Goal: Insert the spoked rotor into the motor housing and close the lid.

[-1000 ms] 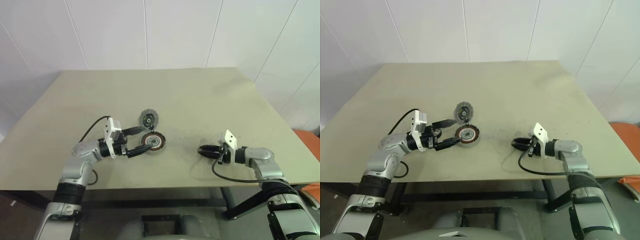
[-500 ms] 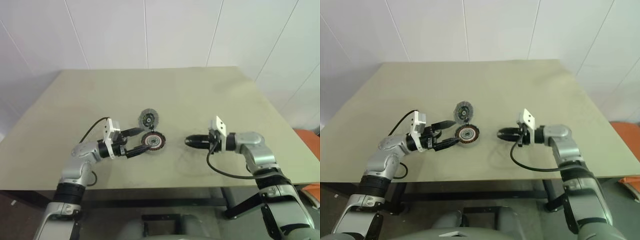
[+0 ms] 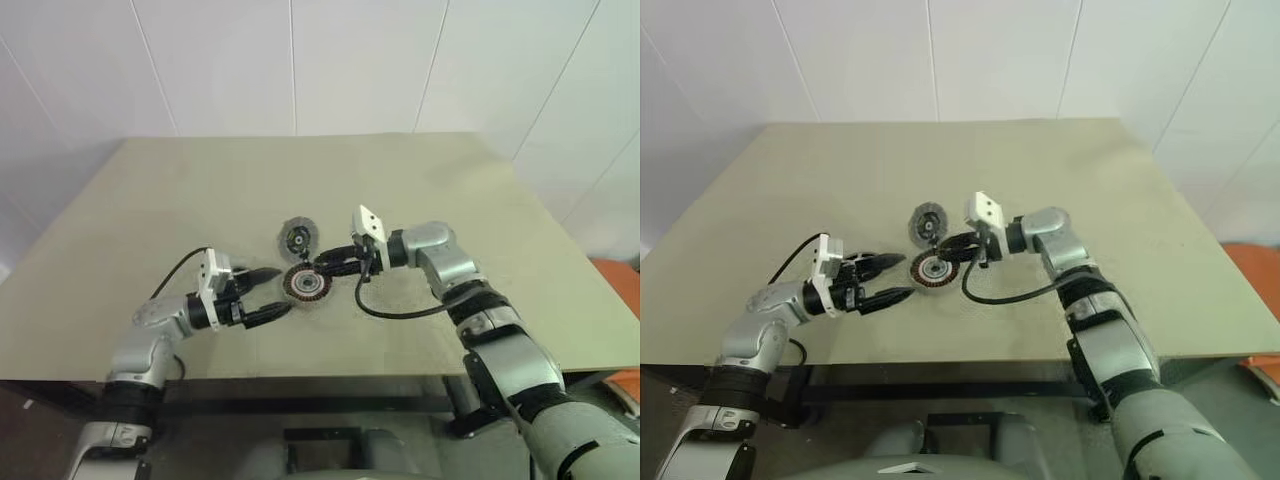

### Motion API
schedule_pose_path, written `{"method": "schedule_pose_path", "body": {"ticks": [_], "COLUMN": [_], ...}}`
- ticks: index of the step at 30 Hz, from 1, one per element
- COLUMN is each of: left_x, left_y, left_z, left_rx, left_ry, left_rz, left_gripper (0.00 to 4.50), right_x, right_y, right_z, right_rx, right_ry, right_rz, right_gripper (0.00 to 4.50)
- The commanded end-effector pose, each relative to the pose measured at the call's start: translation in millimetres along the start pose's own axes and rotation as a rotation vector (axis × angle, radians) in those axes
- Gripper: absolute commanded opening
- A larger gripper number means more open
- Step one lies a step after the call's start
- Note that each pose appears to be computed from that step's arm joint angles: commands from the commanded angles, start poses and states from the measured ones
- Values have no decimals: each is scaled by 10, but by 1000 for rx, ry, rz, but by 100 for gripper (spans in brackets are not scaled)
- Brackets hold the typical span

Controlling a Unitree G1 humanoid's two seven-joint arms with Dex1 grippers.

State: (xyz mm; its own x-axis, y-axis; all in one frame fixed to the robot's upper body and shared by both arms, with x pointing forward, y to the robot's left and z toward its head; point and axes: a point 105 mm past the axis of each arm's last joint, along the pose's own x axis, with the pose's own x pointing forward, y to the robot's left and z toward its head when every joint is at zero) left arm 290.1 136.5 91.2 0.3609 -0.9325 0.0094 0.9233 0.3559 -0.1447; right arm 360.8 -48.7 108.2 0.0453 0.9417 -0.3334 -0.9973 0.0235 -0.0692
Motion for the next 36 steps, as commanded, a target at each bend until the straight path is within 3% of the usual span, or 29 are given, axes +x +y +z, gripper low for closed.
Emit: {"method": "schedule_pose_path", "body": {"ticks": [1, 16, 36], "left_x": [-85, -478, -411], "left_y": [-23, 59, 26], "left_z": [173, 265, 201], "left_rx": [48, 139, 112], "left_ry": [-33, -47, -31], "left_rz": [6, 215, 196], "left_gripper": [450, 450, 450], "right_x": [71, 281, 430], "right_y": [-38, -54, -55], "right_z": [80, -63, -220], "right_rx": [-48, 0, 67], "right_ry": [26, 71, 61], "right_rz": [23, -3, -86], "right_gripper": [67, 67, 67]}}
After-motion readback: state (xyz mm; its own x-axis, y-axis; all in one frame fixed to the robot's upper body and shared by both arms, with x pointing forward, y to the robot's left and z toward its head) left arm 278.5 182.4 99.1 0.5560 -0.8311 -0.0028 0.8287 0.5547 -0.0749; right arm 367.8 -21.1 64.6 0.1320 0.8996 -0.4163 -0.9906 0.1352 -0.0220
